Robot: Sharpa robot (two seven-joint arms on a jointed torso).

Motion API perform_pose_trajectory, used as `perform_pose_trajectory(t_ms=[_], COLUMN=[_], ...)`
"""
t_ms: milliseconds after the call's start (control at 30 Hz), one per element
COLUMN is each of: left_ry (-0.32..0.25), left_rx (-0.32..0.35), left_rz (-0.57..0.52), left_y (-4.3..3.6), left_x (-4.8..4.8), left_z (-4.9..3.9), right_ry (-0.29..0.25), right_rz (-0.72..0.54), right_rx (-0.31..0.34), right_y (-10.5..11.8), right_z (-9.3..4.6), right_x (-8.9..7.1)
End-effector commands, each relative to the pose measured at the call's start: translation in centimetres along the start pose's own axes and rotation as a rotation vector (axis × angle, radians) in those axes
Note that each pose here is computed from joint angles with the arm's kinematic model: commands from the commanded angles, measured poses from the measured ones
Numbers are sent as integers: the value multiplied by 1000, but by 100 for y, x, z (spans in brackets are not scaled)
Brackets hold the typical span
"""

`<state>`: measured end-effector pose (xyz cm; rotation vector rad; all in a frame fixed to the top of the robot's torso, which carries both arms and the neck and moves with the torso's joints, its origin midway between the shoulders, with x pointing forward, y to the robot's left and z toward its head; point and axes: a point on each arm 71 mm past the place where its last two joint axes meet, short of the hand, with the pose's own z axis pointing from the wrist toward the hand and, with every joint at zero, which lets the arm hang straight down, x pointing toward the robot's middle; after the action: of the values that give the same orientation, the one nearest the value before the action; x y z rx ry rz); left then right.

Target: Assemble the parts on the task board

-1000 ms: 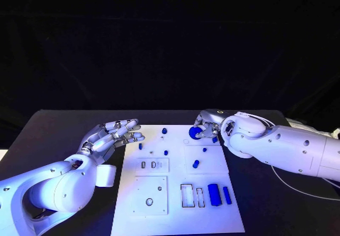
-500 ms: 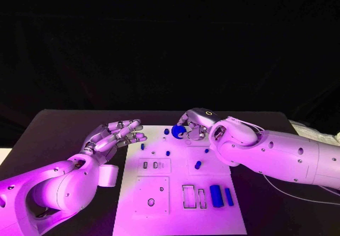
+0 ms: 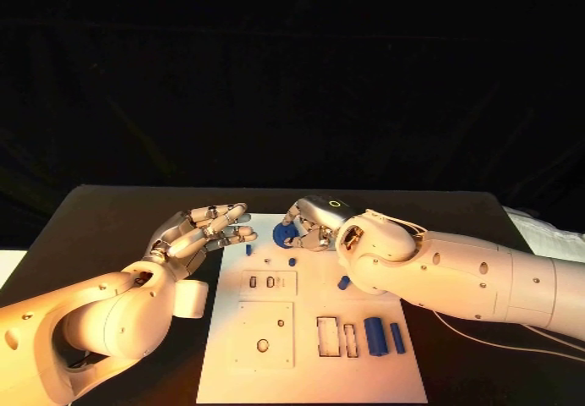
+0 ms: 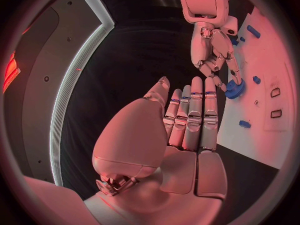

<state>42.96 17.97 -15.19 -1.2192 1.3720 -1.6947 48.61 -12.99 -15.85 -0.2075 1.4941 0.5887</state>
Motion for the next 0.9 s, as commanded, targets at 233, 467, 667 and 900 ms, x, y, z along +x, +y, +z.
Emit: perform_pose_trajectory(t_ms=[233, 467, 667, 900], left_ry=[24, 23, 23, 25], left_rx=[7, 8, 7, 5], left_rz=[-13, -13, -13, -13], left_y=[-8, -9, -8, -7], left_x=[36, 32, 30, 32], left_z=[6, 7, 8, 8], right_ry=[42, 7, 29, 59], right_rz=[-33, -49, -66, -65], right_rx=[-11, 21, 40, 39], right_y=[32, -14, -42, -45], right_z=[75, 93, 101, 116], right_x=[121, 114, 134, 163])
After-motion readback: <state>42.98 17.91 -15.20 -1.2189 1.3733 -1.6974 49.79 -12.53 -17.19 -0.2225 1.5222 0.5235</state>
